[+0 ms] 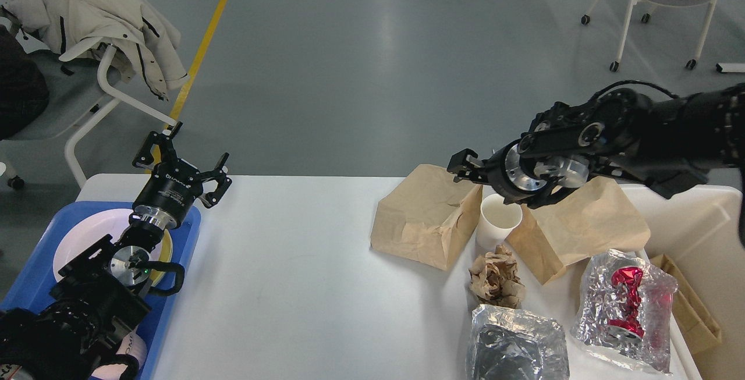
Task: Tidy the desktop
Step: 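Raise the right gripper and reach down to the brown paper bag, then grasp the brown paper bag and lift it into the bin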
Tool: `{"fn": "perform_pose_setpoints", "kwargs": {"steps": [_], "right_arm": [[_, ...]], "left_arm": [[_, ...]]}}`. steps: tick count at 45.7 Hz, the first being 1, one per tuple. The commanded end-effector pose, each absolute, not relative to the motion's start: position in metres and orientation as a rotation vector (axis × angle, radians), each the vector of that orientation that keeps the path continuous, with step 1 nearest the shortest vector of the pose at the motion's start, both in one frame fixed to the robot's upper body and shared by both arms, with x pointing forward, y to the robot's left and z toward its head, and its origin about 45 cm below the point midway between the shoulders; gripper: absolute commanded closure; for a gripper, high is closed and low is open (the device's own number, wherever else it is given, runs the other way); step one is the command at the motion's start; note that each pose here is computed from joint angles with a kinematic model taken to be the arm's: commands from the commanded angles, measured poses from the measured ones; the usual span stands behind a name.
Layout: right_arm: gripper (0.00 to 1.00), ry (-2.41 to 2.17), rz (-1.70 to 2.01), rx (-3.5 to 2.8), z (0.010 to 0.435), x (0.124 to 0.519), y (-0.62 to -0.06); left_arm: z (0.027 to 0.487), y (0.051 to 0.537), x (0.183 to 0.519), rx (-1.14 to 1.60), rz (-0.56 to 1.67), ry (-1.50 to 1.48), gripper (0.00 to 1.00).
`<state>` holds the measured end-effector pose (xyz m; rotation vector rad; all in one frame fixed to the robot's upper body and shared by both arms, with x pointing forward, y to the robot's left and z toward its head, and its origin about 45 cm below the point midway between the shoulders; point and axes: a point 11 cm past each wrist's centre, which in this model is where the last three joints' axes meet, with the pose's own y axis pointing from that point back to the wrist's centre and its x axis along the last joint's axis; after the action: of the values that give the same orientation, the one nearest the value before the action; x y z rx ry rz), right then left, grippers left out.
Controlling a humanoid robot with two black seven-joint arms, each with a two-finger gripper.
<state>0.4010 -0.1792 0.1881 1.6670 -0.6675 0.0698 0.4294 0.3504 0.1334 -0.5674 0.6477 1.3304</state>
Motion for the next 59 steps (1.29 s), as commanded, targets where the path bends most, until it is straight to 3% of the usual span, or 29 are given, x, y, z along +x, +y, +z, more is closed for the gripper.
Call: {"fn": "perform_pose_setpoints", "kwargs": {"steps": [1,21,25,27,31,33,36,38,51,59], "right_arm": [[0.0,-0.683,0.06,1.673,0.161,0.398,-0.168],[0.0,-0.794,0.035,1.679,0.1,0.385,-0.149],[0.05,-0.798,0.033,1.68,0.092,0.382,-0.146],[0.15,-0.816,0.042,1.675,0.09,0.383,-0.146],[0.6,-0.863,0.052,1.668,0.084,0.383,-0.145],[0.71,-0.863,0.05,1.665,0.081,0.381,-0.145],[0.78,-0.852,0.06,1.665,0.08,0.38,-0.146],[1.0,-0.843,0.064,1.666,0.078,0.379,-0.147],[1.0,-0.749,0.013,1.718,0.08,0.364,-0.134],[1.0,-0.671,-0.01,1.751,0.121,0.378,-0.152]], "left_arm": [[0.134,0.35,0.43,-0.567,1.33,0.647,0.0],[0.134,0.35,0.43,-0.567,1.33,0.647,0.0],[0.133,0.35,0.429,-0.567,1.331,0.648,0.0],[0.133,0.351,0.429,-0.568,1.331,0.648,0.0],[0.134,0.35,0.43,-0.567,1.33,0.647,0.0],[0.133,0.35,0.429,-0.567,1.331,0.648,0.0],[0.134,0.35,0.43,-0.567,1.33,0.647,0.0],[0.134,0.35,0.43,-0.567,1.33,0.647,0.0],[0.134,0.35,0.43,-0.567,1.33,0.647,0.0],[0.133,0.351,0.429,-0.568,1.331,0.648,0.0]]}}
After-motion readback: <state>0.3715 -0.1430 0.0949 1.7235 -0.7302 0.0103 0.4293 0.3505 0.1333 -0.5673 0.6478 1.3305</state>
